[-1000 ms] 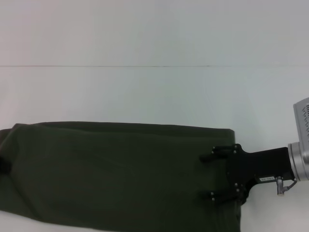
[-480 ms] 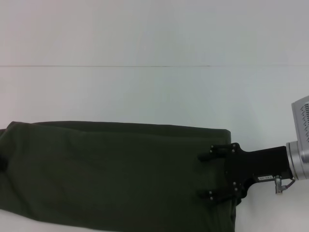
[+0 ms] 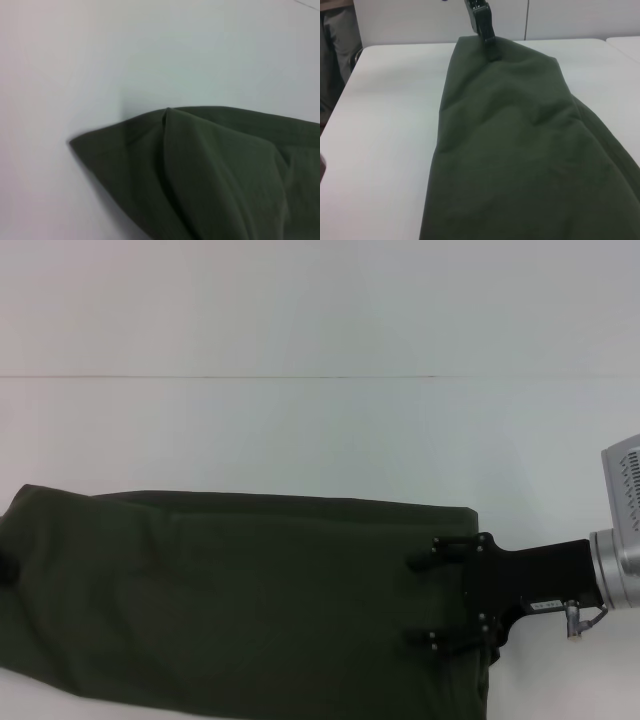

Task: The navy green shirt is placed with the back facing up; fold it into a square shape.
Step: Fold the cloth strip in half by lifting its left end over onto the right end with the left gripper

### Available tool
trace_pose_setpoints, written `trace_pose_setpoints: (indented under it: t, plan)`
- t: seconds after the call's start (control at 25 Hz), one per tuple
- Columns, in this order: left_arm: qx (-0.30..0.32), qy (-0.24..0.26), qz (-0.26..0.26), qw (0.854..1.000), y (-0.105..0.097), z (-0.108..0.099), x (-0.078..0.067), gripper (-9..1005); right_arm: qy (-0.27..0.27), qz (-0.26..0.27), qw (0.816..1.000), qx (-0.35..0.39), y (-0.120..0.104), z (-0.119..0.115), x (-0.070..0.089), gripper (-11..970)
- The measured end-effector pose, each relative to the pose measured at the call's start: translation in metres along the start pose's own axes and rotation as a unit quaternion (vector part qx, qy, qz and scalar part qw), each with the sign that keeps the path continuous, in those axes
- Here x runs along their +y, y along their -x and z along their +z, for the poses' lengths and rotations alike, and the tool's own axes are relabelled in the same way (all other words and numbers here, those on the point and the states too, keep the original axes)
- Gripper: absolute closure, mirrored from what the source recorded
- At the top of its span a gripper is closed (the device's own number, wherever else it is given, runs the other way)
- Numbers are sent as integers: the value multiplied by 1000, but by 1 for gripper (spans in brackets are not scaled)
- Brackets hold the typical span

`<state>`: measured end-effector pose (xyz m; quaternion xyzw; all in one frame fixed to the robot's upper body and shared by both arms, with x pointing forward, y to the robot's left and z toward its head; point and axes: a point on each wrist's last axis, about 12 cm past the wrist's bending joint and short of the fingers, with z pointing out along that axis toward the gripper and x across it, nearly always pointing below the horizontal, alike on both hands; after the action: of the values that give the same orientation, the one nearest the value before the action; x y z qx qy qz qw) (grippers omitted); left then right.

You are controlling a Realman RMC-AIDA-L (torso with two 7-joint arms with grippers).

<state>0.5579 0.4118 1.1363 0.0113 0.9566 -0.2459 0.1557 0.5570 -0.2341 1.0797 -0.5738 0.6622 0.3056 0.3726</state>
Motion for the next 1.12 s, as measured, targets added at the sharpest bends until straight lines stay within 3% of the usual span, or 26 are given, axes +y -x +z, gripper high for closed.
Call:
trace_pose_setpoints:
  t: [0.36,0.64,0.84,1.12]
  plan:
    - [2,-31,0,1000,0,-3,-7,855,-1,-6,1000,-9,2,1,0,49]
    - [-6,-96,-1,995,4,-10,-22,855,0,-2,1000,-12,1,3,2,53]
    - [-5,-143,3,990,8,-9,-37,855,1,-7,1000,-12,0,3,3,218]
    - [0,-224,5,975,11,-4,-62,855,-1,-7,1000,-23,-2,4,5,535]
